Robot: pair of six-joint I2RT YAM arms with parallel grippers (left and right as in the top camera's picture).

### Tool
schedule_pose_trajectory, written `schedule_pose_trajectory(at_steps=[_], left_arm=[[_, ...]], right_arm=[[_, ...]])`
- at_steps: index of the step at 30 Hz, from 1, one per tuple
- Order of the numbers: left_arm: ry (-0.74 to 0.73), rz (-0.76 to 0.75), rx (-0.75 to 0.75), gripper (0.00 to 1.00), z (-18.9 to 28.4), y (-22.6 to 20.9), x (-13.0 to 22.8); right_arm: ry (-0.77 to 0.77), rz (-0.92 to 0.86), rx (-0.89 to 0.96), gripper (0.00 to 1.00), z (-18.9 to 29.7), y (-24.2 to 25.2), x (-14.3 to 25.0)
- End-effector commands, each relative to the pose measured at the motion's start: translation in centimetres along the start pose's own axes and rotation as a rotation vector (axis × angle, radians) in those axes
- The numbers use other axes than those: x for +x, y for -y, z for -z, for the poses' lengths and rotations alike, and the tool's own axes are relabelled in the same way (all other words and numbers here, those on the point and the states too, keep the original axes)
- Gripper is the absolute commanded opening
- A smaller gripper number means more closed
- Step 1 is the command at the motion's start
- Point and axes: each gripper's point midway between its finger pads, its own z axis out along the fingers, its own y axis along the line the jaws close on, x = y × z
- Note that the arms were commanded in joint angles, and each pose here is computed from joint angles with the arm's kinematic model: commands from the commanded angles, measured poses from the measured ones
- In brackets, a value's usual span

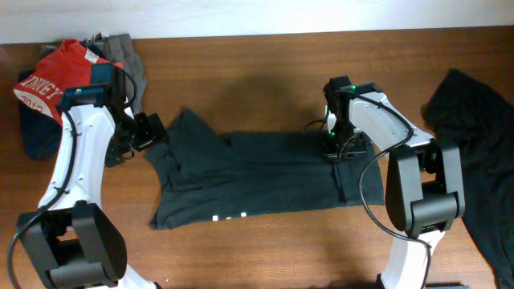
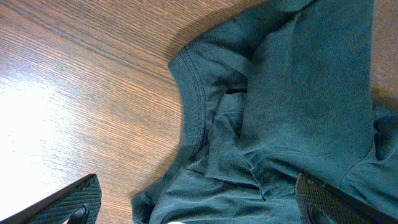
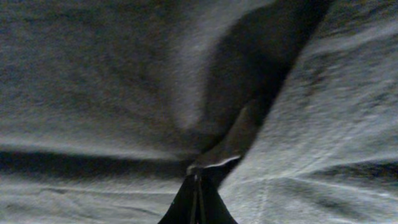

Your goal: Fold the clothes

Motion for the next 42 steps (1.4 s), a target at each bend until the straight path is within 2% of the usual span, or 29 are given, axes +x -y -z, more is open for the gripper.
schedule_pose_trajectory(at_steps=[1, 6, 8, 10, 12, 15, 17, 21, 28, 36, 39, 42], left_arm=[[0.027, 0.008, 0.017, 0.99, 1.0, 0.2, -0.3], [0.019, 0.008, 0.014, 0.99, 0.8, 0.1, -0.1], [0.018, 0.008, 0.013, 0.99, 0.7, 0.1, 0.0], [0.018, 0.008, 0.014, 0.99, 0.7, 0.1, 0.0], [0.018, 0.008, 0.014, 0.99, 0.7, 0.1, 0.0], [0.022, 0.008, 0.015, 0.99, 0.7, 0.1, -0.1], [0.021, 0.008, 0.015, 0.99, 0.7, 0.1, -0.1], [0.021, 0.008, 0.015, 0.99, 0.7, 0.1, -0.1], [0.018, 0.008, 0.014, 0.99, 0.7, 0.1, 0.0], [0.021, 0.008, 0.015, 0.99, 0.7, 0.1, -0.1], [0.020, 0.008, 0.015, 0.99, 0.7, 0.1, -0.1], [0.020, 0.008, 0.015, 0.99, 0.7, 0.1, -0.1]], right_arm=[[0.059, 0.002, -0.053, 0.04, 2.6, -1.3, -0.4], [0.283, -0.056, -0.159, 0.04, 10.8, 0.1, -2.9], [0.336, -0.109, -0.192, 0.10, 12.6, 2.3, -3.6], [0.356, -0.087, -0.279, 0.13, 13.2, 3.3, -3.8], [0.343, -0.024, -0.461, 0.13, 12.5, 3.6, -3.5], [0.299, -0.041, -0.575, 0.13, 10.6, 4.4, -3.1], [0.296, -0.028, -0.738, 0.12, 9.4, 4.2, -3.3], [0.289, -0.024, -0.928, 0.13, 7.8, 3.7, -3.9], [0.195, -0.050, -1.078, 0.15, 2.4, 2.5, -4.4], [0.064, -0.030, -1.005, 0.18, -2.3, 1.2, -3.4], [0.052, -0.030, -1.010, 0.17, -1.0, 1.0, -3.3], [0.149, 0.071, -1.098, 0.17, 4.7, 1.0, -3.3]])
